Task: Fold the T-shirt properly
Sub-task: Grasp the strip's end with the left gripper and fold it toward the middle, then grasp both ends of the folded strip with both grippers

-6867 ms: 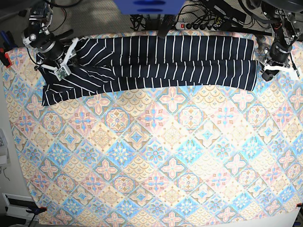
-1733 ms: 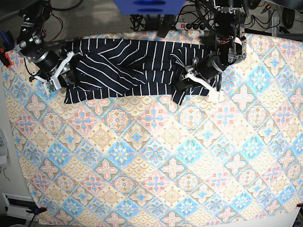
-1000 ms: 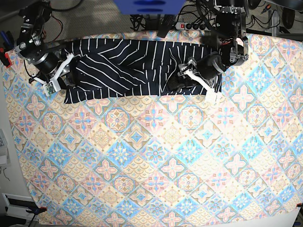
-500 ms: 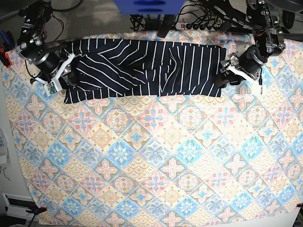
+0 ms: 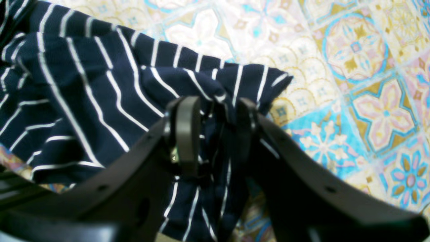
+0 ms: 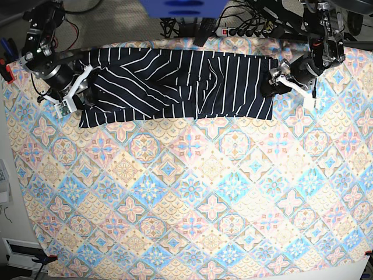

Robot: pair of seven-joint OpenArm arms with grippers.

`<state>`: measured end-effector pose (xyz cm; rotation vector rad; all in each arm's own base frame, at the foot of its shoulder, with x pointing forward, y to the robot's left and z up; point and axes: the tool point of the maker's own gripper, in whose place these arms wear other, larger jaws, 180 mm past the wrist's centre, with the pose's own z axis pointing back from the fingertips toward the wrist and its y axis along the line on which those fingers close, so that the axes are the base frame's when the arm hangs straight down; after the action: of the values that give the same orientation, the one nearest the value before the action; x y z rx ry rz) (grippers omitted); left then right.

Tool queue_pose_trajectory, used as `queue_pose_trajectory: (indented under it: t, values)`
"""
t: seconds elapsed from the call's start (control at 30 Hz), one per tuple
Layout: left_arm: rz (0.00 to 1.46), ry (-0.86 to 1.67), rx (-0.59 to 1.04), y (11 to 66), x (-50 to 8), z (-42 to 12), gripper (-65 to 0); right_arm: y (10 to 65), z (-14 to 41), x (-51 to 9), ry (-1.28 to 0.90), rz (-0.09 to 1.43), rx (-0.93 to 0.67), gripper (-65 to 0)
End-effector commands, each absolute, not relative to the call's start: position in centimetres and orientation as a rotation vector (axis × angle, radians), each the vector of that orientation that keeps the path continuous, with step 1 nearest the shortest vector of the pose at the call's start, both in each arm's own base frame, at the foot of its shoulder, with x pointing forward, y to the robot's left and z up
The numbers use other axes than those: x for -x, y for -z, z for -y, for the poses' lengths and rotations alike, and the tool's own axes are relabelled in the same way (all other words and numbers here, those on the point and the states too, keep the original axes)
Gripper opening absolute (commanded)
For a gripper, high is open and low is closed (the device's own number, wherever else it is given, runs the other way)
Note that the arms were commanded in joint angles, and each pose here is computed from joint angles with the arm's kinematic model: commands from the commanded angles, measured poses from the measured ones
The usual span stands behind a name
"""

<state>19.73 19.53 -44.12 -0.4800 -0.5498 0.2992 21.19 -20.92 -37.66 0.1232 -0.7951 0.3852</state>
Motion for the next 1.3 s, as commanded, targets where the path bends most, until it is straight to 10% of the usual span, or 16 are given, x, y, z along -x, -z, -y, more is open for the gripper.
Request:
queue_pose_trajectory:
  t: [0.0,0.33,0.6,1.27]
  values:
    - [0.578,-0.268,0.488,43.5,-20.5,-19.0,-22.6,36.6,20.9,-21.8,-0.396,0.838,-0.123,-47.0]
    - [0.476,-0.243,0.498,47.6,-19.5,-16.7,-24.5,36.5,21.1,-21.9,-0.393,0.84,-0.118,-47.0]
    - [0.52,-0.3,0.456,46.9,-20.2,-19.4,-64.6,36.5,21.1,-21.8,-0.393,0.837,-0.117,-47.0]
    - [0.594,-0.399,0.355,45.4,-20.4,-25.6,-65.0,38.5,20.0,-23.3,-0.271,0.711,-0.317,-23.7]
